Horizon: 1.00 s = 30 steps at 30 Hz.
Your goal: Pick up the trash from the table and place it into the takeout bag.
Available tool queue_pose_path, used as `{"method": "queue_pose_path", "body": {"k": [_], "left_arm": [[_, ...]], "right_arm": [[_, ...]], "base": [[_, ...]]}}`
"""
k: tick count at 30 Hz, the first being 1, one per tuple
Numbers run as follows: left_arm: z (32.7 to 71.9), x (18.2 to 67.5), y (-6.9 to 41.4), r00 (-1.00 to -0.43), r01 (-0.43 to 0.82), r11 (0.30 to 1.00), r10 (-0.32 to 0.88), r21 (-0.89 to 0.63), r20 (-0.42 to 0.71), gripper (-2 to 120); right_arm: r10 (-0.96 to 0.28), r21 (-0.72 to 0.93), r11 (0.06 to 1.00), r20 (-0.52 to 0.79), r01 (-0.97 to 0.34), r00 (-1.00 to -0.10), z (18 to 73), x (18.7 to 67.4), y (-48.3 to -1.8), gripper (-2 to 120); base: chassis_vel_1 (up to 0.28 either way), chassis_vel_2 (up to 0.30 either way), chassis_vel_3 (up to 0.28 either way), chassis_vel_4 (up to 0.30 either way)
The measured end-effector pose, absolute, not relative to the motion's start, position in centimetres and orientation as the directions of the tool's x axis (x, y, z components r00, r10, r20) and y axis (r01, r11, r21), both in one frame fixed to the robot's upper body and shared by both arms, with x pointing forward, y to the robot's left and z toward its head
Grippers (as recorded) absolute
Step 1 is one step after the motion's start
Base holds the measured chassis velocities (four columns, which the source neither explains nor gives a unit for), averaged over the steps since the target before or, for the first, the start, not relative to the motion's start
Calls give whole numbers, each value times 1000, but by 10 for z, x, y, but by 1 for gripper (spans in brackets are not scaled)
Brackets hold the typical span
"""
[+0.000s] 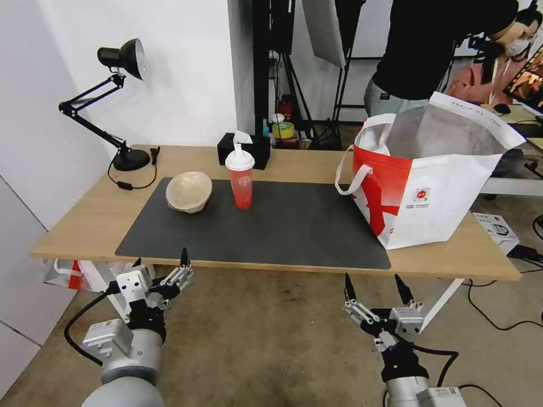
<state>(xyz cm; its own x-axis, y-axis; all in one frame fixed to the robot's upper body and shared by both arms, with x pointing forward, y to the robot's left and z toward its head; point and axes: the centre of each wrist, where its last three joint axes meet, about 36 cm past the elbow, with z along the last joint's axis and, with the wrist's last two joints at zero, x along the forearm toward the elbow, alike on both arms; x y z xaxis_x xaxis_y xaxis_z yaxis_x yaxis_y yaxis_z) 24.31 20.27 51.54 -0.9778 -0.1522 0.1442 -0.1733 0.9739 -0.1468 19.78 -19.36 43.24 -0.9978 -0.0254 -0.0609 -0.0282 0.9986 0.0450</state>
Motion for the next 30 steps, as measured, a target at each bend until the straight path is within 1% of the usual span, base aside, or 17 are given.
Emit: {"method": "queue_pose_path", "body": {"k": [11,15,18,19,20,22,23,24,27,30], "left_arm": [[515,244,203,-978,-172,974,-151,-146,142,100],[515,244,203,-978,-172,974,-151,-145,141,100],[515,244,203,-979,-171,974,-151,-147,138,100],[515,244,203,-979,-171,974,-151,-147,138,100],[515,244,203,-979,-171,974,-151,-148,137,100],[515,244,203,-979,-171,974,-151,-148,137,100],[516,245,203,-979,-170,974,-150,-150,135,100],[516,245,203,-979,-170,974,-150,-150,135,100],[516,245,204,-979,-174,974,-155,-146,134,100],[517,245,205,-979,-178,973,-159,-145,131,100]], "right_arm": [[-17,34,999,-73,-19,-997,429,202,-195,100],[-54,57,997,-82,-59,-995,432,204,-195,100],[-183,134,972,-93,-194,-979,445,212,-197,100],[-183,134,972,-93,-194,-979,445,212,-197,100],[-238,157,955,-107,-253,-965,449,217,-199,100],[-251,161,950,-113,-267,-961,450,219,-200,100],[-328,183,916,-168,-357,-930,460,234,-204,100],[-328,183,916,-168,-357,-930,460,234,-204,100],[-487,190,831,-206,-523,-848,483,254,-213,100],[-551,151,795,-227,-587,-803,493,269,-217,100]], "base": [[0,0,0,0],[0,0,0,0],[0,0,0,0],[0,0,0,0],[0,0,0,0],[0,0,0,0],[0,0,0,0],[0,0,0,0],[0,0,0,0],[0,0,0,0]]}}
